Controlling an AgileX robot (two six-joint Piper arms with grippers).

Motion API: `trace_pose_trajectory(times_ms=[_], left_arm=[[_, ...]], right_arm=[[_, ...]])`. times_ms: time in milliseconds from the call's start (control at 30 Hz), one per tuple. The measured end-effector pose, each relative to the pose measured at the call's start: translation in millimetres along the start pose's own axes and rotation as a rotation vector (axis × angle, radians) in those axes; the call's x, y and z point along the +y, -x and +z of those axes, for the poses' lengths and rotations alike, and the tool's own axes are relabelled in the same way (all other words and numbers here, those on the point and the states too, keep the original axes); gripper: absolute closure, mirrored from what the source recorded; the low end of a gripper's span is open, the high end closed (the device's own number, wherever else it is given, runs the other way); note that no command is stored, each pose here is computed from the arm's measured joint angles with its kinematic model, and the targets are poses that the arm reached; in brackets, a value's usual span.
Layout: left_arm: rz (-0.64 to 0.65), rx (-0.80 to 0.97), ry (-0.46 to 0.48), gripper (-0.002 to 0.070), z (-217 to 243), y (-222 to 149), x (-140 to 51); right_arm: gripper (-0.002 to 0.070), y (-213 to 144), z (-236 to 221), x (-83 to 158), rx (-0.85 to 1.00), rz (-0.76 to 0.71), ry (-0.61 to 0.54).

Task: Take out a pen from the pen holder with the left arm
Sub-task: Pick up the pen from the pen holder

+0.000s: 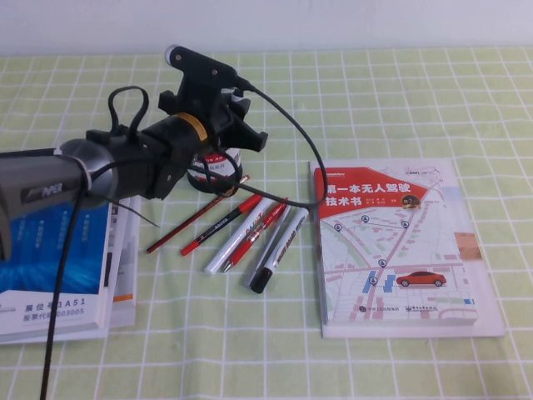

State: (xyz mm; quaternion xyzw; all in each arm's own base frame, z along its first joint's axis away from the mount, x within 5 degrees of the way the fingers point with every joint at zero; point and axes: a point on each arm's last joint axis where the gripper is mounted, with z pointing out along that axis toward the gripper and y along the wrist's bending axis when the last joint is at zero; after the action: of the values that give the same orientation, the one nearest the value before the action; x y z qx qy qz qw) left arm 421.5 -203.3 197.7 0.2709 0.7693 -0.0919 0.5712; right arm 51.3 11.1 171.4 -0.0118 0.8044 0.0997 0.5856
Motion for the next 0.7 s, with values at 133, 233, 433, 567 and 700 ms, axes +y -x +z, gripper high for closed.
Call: trace_pose_trajectory(times_ms=[133, 233, 433, 567, 700], left_arm=[[0.002, 0.021, 0.008, 0.0561, -10, 11, 2.8], [0.004, -0.003, 0.016, 0.0561, -20, 26, 5.6], [0.007, -0.066, 0.03, 0.0561, -38, 52, 9.9], [0.009, -0.08, 0.041, 0.0561, -54, 69, 13.0], [0.013, -0.079, 0.052, 0.0561, -80, 92, 14.8]], right_arm=[[0.069, 0, 0, 0, 0.0, 0.0, 0.0], [0.069, 0, 0, 0, 0.0, 0.0, 0.0], [0.0691, 0, 0, 0, 0.0, 0.0, 0.0], [0.069, 0, 0, 0, 0.0, 0.0, 0.0], [0.069, 0, 0, 0, 0.0, 0.0, 0.0]])
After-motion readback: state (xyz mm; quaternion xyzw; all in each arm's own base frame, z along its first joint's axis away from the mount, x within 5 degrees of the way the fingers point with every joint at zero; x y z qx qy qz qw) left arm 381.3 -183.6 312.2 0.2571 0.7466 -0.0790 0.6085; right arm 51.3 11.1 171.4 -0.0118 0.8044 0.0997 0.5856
